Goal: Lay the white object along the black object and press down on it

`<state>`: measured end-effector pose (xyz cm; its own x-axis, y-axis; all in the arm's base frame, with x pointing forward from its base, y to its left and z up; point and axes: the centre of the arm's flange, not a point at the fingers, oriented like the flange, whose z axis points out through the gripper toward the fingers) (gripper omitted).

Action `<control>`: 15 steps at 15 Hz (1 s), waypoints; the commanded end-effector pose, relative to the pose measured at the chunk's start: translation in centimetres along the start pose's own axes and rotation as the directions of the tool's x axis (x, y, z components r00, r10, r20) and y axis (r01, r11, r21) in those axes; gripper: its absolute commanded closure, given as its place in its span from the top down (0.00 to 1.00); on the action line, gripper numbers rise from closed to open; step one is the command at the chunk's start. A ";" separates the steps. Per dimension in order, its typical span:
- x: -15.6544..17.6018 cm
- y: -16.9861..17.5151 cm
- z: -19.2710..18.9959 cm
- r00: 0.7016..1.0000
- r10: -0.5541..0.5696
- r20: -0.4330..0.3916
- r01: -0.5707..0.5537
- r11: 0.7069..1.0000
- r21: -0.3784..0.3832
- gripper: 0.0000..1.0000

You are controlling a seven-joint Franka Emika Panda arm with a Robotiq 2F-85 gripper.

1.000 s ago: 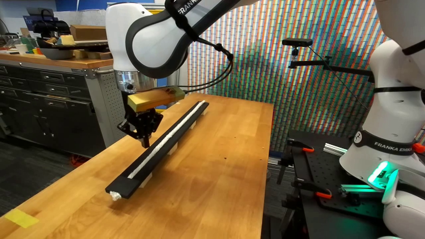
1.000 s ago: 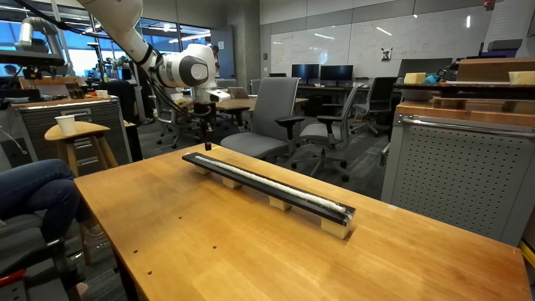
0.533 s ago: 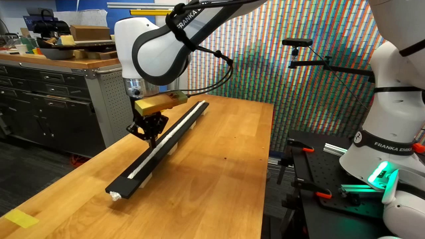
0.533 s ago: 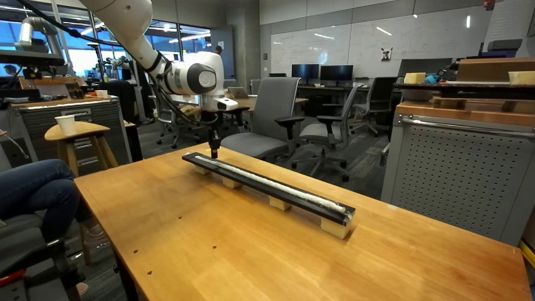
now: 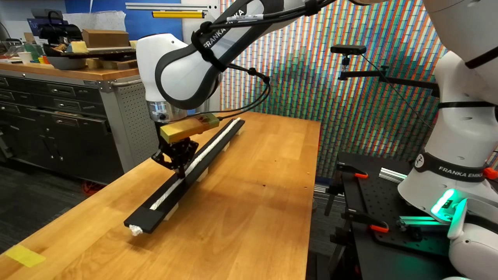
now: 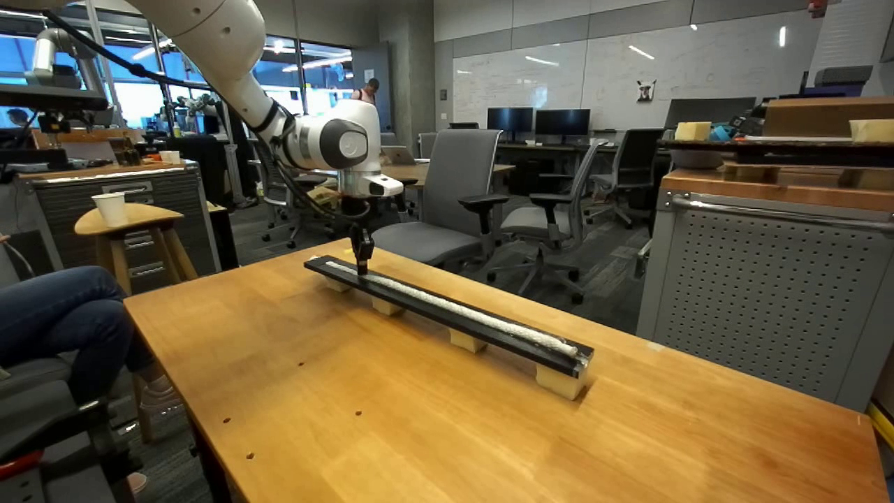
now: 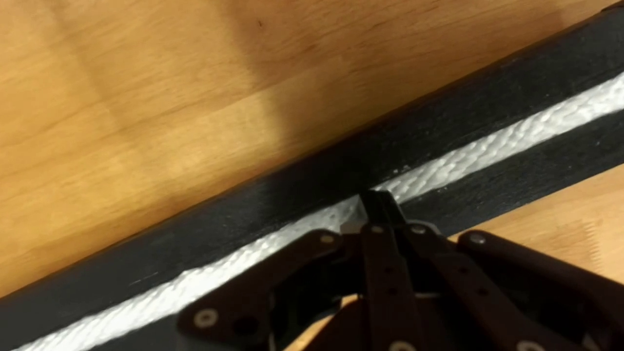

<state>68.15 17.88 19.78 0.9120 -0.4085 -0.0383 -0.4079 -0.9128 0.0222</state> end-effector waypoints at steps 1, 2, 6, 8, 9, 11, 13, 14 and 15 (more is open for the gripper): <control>1.3 -0.3 0.9 0.999 -0.010 0.043 0.010 1.000 0.005 0.00; 1.4 -0.2 1.1 0.999 -0.011 0.048 0.011 1.000 0.001 0.00; 0.9 0.2 0.6 0.999 -0.008 0.045 0.008 1.000 0.000 0.00; 0.7 0.7 -0.1 0.999 -0.002 0.036 0.001 1.000 0.009 0.00; 0.7 0.8 -0.4 1.000 0.003 0.030 -0.003 1.000 0.014 0.00; 0.8 1.1 -0.8 1.000 0.012 0.026 -0.013 1.000 0.022 0.00; 0.9 1.4 -0.9 1.000 0.018 0.025 -0.019 0.999 0.028 0.00; 0.9 1.6 -1.1 1.000 0.022 0.020 -0.023 0.999 0.030 0.00; 0.9 1.7 -1.2 1.000 0.025 0.019 -0.026 0.999 0.033 0.00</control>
<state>68.82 16.95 19.97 0.9050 -0.4213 -0.0587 -0.4211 -0.9069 0.0166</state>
